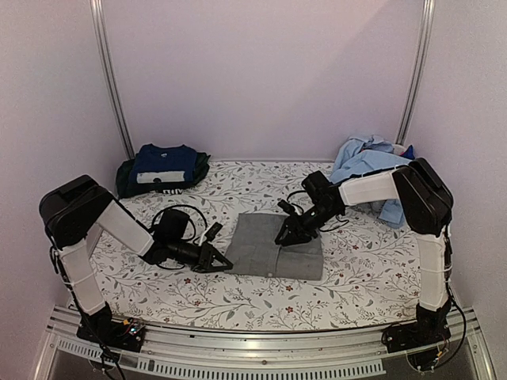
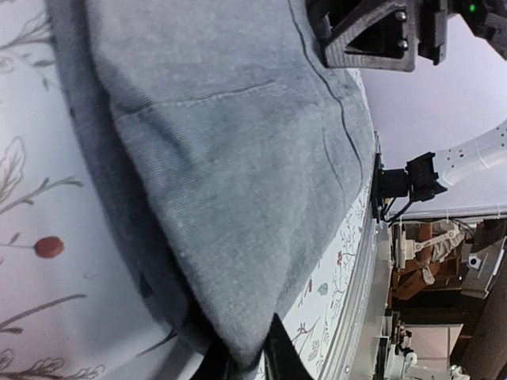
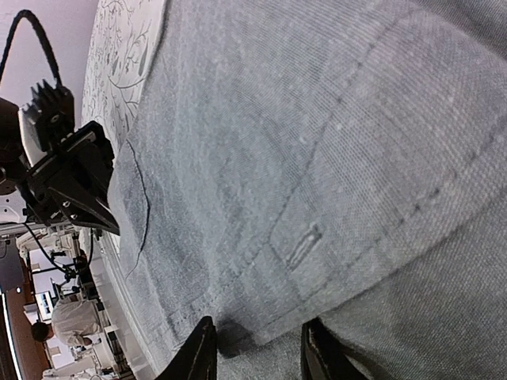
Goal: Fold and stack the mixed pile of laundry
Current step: Smooth out the square-folded shirt at the center of the board.
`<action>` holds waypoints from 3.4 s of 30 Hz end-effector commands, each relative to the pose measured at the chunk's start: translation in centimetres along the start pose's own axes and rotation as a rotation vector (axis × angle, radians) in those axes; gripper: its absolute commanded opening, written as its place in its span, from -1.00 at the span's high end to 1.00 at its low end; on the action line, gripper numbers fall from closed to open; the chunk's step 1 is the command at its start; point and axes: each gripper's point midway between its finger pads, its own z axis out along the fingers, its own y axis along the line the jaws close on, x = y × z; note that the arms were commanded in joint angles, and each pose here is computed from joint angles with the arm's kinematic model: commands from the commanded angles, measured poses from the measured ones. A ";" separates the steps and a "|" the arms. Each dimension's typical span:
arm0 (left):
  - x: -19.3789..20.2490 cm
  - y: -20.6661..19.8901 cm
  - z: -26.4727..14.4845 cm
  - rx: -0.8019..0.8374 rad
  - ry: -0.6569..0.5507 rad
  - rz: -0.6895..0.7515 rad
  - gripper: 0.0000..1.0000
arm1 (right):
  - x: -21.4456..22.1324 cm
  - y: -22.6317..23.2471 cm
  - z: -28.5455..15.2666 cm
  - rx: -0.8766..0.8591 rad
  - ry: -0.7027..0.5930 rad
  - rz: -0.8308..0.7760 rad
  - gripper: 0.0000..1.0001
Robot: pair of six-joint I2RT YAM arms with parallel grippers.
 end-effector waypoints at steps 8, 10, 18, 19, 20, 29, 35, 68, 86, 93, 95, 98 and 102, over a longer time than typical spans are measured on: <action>0.4 1.1 -2.7 -0.236 -0.016 -0.071 -0.30 | -2.3 -2.8 -1.1 0.126 -0.044 -0.046 0.24; -1.2 -0.8 -4.4 -0.265 -0.083 0.010 -0.85 | -3.3 -0.8 -2.6 0.109 -0.076 -0.092 0.14; -8.7 -7.7 -10.9 -0.135 -0.369 0.020 -0.99 | -3.6 8.6 -11.5 0.052 -0.222 -0.217 -0.55; -9.2 -8.7 -11.3 -0.087 -0.368 0.033 -0.99 | -3.7 8.7 -12.5 0.093 -0.262 -0.229 -0.72; -9.8 -9.5 -11.5 -0.061 -0.364 0.054 -0.99 | -3.8 9.2 -14.0 0.126 -0.320 -0.251 -0.92; -9.9 -14.2 -6.6 -0.060 -0.186 0.261 -0.99 | -0.1 12.4 -17.9 -0.126 -0.446 -0.239 -0.98; -6.5 -15.3 -0.1 0.149 0.005 0.191 -0.99 | 4.8 14.1 -11.5 -0.386 -0.245 -0.118 -0.98; -8.3 -9.3 4.4 0.139 0.081 0.043 -0.99 | 2.8 10.0 -6.1 -0.466 -0.140 0.076 -0.97; -3.4 -5.3 3.8 0.086 0.107 -0.029 -0.99 | 5.1 7.9 -3.2 -0.500 -0.034 0.071 -0.97; -12.5 -6.9 3.7 0.133 0.003 0.052 -0.99 | -3.0 8.2 -9.1 -0.516 -0.199 -0.005 -0.97; -14.5 -6.1 4.6 0.136 -0.013 0.055 -0.99 | -4.2 7.3 -7.8 -0.516 -0.187 -0.010 -0.97; -16.2 -4.1 6.5 0.136 -0.015 0.026 -0.99 | -5.5 6.8 -5.8 -0.549 -0.158 0.002 -0.97; -16.2 -1.8 8.1 0.154 -0.030 -0.028 -0.99 | -5.9 3.4 -2.8 -0.553 -0.142 0.080 -0.93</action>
